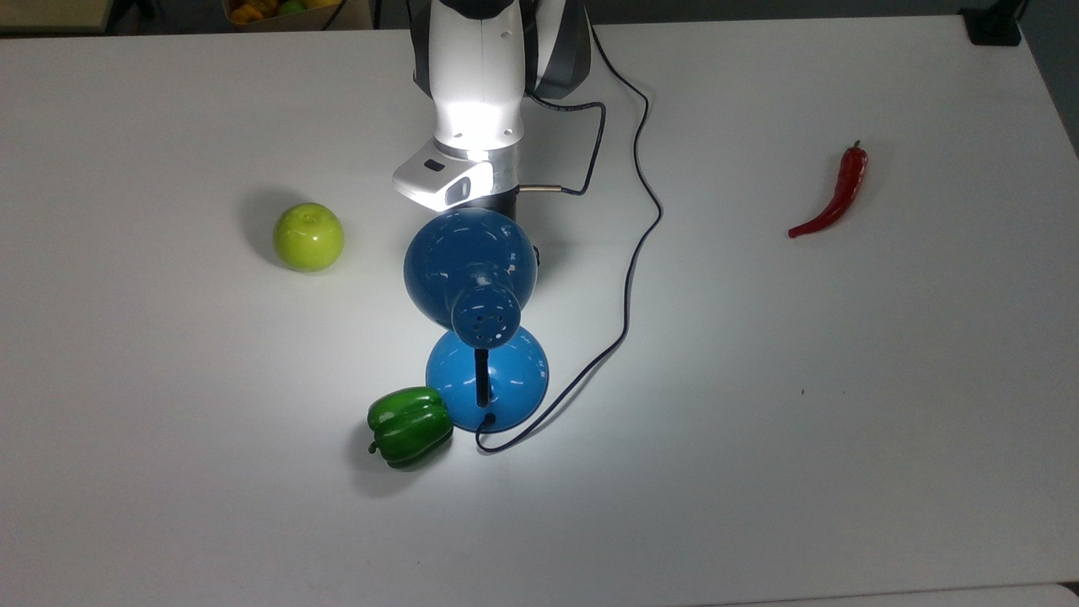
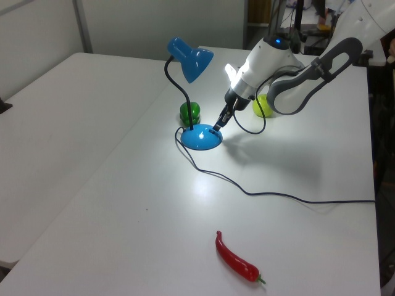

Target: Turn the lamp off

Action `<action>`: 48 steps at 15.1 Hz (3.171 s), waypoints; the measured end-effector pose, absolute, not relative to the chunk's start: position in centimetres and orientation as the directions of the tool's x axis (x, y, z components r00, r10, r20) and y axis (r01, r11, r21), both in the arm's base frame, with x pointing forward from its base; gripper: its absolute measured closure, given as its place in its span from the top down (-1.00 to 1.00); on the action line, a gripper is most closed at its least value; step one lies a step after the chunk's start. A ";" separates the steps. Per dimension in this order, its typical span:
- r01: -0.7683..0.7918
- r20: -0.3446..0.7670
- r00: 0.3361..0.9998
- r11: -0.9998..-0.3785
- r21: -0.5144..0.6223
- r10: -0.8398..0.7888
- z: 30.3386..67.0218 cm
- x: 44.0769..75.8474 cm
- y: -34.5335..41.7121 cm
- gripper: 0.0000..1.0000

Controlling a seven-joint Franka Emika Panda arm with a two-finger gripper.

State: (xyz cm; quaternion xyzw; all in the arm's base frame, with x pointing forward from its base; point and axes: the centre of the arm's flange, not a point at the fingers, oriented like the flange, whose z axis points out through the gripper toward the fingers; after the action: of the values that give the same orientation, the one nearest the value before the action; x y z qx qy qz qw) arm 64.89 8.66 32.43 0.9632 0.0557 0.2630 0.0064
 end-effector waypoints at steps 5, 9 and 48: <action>0.112 0.511 0.851 -0.993 0.047 0.120 31.9 65.2 8.8 -0.98; 0.123 0.509 0.850 -0.991 0.058 0.136 31.7 65.2 8.9 -0.98; 0.074 0.125 0.988 -0.988 0.133 0.091 39.1 60.7 6.8 -0.89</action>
State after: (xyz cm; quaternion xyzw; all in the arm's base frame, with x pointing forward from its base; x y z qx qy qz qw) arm 60.67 6.79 39.15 0.9949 0.0415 0.0654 0.0643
